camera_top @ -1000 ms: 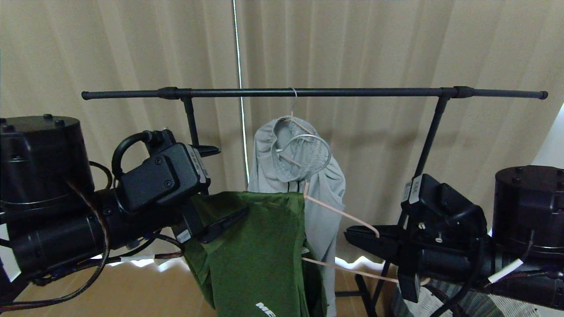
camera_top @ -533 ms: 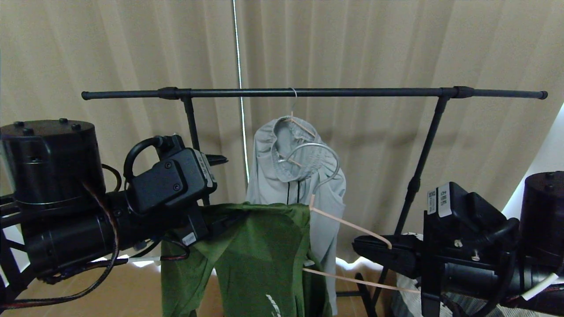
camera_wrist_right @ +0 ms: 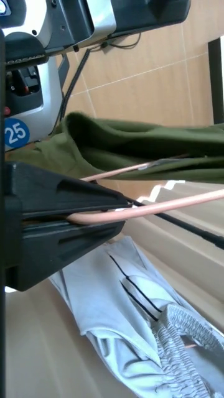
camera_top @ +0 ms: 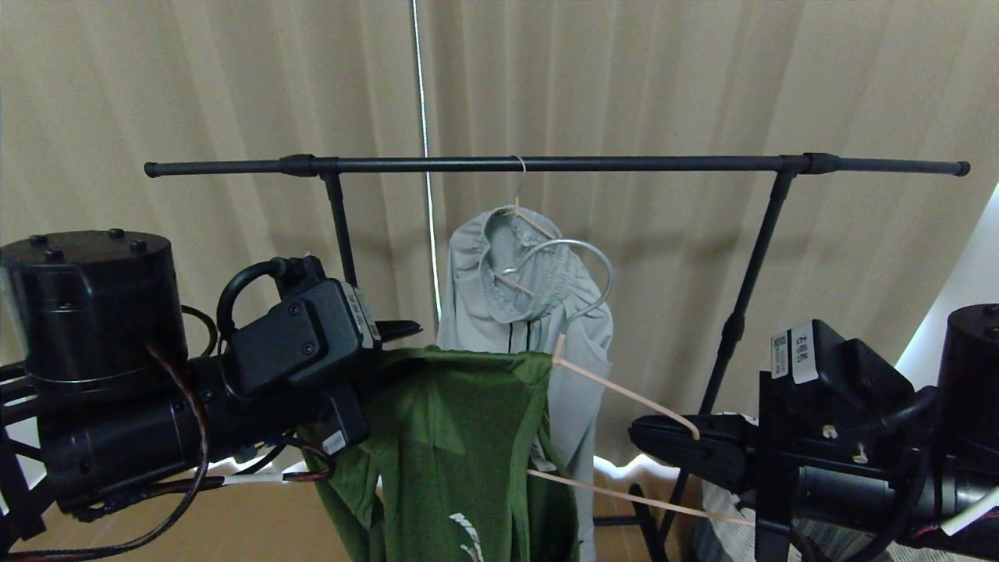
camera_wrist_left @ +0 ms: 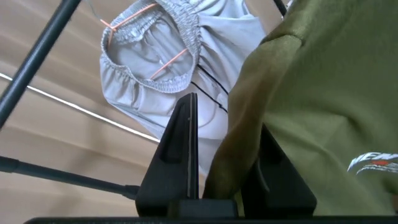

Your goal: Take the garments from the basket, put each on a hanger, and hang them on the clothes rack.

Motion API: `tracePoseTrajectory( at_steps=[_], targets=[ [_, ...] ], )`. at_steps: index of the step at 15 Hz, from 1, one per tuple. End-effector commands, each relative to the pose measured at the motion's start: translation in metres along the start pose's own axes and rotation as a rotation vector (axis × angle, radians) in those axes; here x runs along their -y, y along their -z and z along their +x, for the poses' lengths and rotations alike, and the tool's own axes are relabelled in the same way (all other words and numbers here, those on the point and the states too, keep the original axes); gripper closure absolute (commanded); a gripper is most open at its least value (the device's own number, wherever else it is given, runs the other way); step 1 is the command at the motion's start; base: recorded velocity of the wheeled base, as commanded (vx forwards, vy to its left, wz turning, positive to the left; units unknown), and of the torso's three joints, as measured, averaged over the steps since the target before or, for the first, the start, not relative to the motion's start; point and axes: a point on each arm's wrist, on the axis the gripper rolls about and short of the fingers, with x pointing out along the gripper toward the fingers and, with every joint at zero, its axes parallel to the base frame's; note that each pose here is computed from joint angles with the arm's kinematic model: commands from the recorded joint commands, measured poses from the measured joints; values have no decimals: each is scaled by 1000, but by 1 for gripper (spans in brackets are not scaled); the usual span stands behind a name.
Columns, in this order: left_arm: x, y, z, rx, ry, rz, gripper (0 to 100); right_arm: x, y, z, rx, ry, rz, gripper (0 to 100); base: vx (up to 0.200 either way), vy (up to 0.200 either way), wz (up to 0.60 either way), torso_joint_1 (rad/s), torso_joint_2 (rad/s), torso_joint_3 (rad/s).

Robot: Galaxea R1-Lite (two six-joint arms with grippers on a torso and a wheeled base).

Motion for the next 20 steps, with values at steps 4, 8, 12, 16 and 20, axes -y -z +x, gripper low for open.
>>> tracePoseTrajectory(
  at_steps=[4,8,12,16,20],
  targets=[
    [2,-2,-9,17,-12,-40,100,-1,1,-4,2,10,-1,0,0,0,0,0,0,0],
    [4,-4,-10,27,-7,-40,100,0,-1,-3,8,11,-1,0,0,0,0,0,0,0],
    [6,1,-10,6,-6,-40,100,8,-3,-11,25,62,4,0,0,0,0,0,0,0],
    [1,8,-11,-144,-155,-4,100,32,-11,-50,94,262,12,0,0,0,0,0,0,0],
    [-2,10,-11,-228,-246,-17,100,25,0,-55,61,290,25,0,0,0,0,0,0,0]
  ],
)
